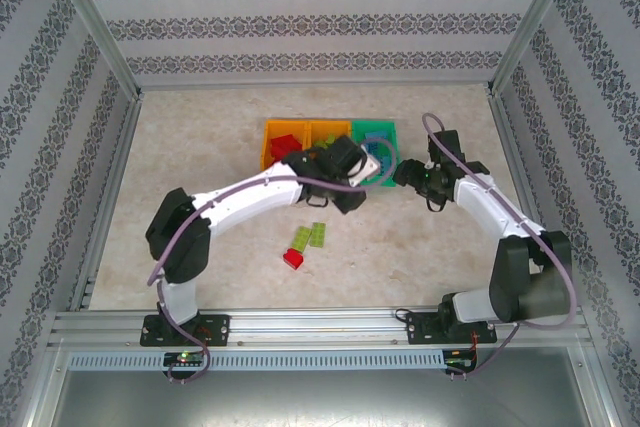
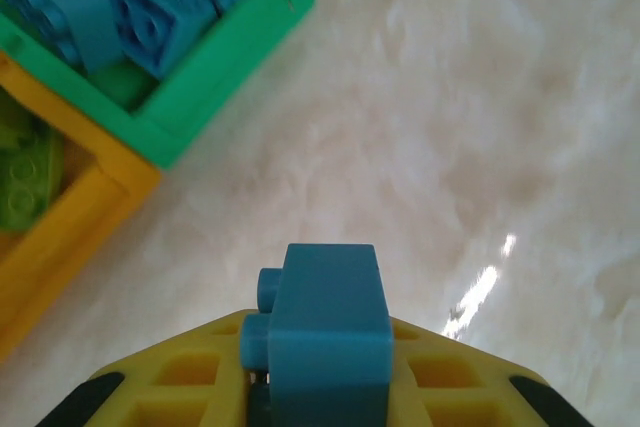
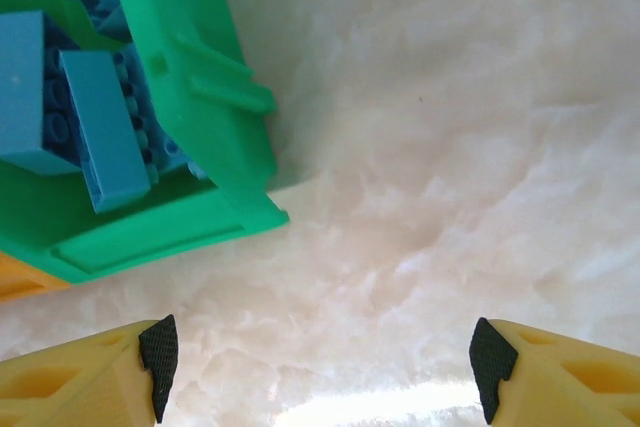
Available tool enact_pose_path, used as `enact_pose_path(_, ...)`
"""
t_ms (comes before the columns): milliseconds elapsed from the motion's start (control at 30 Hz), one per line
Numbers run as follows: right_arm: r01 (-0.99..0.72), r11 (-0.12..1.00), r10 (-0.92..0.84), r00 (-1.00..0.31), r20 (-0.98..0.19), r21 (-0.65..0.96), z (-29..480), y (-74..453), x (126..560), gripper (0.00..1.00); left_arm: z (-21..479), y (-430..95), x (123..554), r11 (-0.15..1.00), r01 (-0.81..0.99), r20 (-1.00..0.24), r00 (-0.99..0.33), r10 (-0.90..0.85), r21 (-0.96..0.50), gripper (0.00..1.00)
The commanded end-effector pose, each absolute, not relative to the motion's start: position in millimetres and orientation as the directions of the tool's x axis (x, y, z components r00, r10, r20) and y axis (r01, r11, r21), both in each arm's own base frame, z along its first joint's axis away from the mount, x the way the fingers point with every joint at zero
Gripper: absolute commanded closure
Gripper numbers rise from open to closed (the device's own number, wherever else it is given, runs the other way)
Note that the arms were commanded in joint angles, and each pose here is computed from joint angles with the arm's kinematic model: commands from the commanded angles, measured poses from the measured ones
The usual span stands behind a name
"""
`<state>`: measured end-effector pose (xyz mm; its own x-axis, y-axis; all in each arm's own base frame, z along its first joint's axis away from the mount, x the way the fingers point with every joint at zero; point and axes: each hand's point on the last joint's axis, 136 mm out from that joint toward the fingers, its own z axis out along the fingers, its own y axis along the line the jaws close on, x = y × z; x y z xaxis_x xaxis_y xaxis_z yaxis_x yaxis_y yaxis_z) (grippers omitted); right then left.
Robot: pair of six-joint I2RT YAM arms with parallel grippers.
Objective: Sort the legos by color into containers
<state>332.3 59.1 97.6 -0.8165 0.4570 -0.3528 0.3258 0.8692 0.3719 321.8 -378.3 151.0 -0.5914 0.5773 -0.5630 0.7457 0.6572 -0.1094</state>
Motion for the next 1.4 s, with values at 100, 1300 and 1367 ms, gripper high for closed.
enact_pose_path(100,0.347,0.856,0.474,-0.823,-0.313,0.383,74.1,59.3,308.3,0.21,165.5,-415.2,375.0,0.636,0.66,-0.553,-0.727,0.407,-0.401,0.79)
enact_pose_path(1300,0.356,0.841,0.495,-0.81,-0.314,0.407,60.1,63.6,259.2,0.2,147.0,-441.4,478.3,0.685,0.422,-0.501,-0.86,0.095,-0.594,0.51)
enact_pose_path(1367,0.347,0.846,0.488,-0.811,-0.323,0.405,62.2,64.2,259.2,0.2,154.2,-440.8,476.3,0.683,0.43,-0.511,-0.854,0.096,-0.59,0.45)
